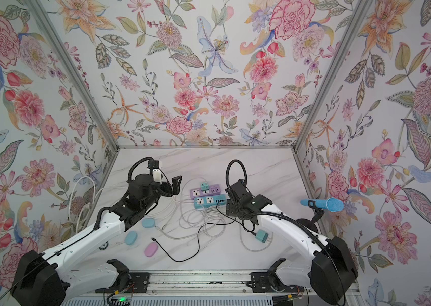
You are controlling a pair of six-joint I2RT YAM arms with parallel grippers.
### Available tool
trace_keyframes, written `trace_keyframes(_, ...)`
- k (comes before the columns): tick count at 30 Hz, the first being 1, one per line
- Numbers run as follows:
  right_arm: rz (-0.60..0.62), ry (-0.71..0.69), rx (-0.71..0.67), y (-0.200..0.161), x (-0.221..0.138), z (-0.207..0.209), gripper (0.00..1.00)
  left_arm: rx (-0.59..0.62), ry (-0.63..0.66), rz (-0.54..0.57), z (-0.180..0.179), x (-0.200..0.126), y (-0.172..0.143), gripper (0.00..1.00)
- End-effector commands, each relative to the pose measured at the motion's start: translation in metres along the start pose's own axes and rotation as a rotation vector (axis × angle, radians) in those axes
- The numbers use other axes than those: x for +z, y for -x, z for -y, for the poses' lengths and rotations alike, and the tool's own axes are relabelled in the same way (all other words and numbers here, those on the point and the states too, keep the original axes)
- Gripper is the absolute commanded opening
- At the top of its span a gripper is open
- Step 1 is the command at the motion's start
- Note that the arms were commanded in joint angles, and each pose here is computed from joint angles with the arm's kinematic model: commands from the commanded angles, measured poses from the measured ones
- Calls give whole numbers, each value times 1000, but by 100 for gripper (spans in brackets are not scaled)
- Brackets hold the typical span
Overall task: Charge the bluetooth headset
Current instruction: Move the charging cable to the center of the board.
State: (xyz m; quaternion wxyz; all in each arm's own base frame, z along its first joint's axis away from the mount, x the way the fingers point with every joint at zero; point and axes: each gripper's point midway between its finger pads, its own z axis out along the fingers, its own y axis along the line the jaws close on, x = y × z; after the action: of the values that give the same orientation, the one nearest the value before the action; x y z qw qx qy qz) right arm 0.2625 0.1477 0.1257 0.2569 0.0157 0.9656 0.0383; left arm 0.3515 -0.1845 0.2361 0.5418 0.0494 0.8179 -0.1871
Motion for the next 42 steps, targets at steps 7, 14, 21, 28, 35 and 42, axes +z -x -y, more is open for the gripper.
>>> trace_keyframes(7, -133, -177, 197, -35, 2, 67, 80, 28, -135, -28, 22, 18, -4, 100)
trace_keyframes(14, -176, -316, 194, -28, 21, 100, 82, 38, -193, -47, 30, 20, -12, 100)
trace_keyframes(21, -171, -188, 218, -25, 28, 88, 70, 50, -207, -70, 30, 21, -16, 100)
trace_keyframes(28, -208, -30, 58, -61, 22, 35, 71, 49, -199, -67, 24, 24, -14, 100)
trace_keyframes(35, -264, -73, -82, -78, 33, 21, 69, 40, -222, -109, 23, 38, -19, 100)
trace_keyframes(42, -242, -168, -175, -44, 55, 26, 59, 14, -276, -131, 30, 46, -19, 97)
